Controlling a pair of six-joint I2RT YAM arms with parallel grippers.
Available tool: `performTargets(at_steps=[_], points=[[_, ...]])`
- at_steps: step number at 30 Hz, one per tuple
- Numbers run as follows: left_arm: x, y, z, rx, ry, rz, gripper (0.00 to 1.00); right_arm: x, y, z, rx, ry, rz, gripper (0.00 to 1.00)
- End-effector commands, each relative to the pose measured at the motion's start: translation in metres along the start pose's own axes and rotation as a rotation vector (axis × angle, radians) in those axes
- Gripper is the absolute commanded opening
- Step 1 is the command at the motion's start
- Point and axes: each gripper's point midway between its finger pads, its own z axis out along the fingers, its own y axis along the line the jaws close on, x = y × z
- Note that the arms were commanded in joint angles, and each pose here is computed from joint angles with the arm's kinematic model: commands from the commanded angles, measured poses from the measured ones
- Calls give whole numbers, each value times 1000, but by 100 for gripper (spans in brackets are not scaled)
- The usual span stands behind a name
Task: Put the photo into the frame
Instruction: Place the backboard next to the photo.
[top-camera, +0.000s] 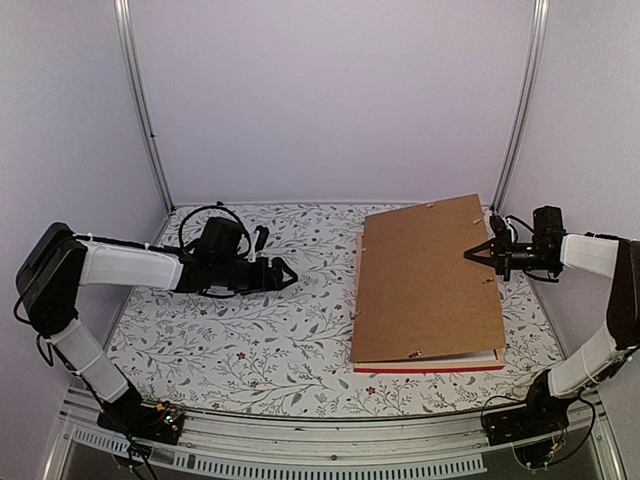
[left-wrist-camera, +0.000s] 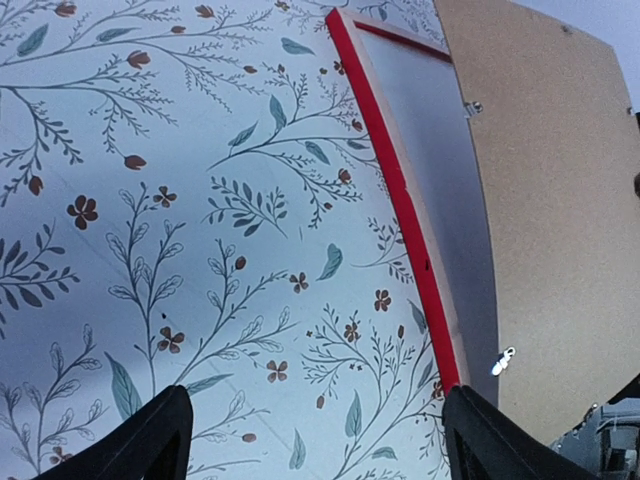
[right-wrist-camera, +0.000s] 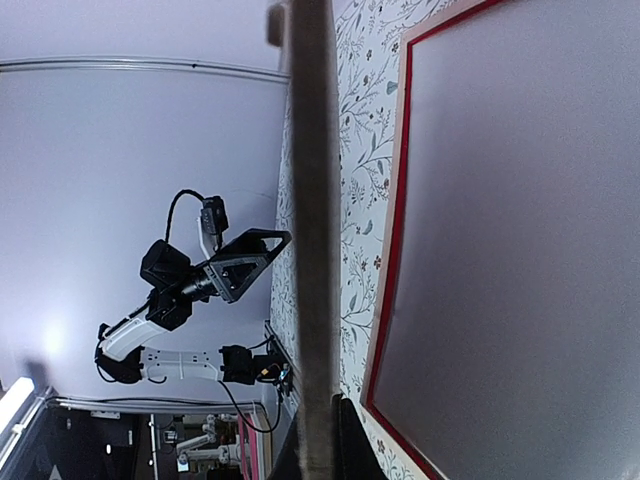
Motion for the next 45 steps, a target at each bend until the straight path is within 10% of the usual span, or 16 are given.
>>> performTargets(at_steps=[1, 45], points=[[-8, -19, 5, 54, -14, 53, 89, -2, 8, 3, -82, 49, -25, 0], [1, -35, -2, 159, -8, 136, 89, -43, -59, 13, -65, 104, 60, 0]])
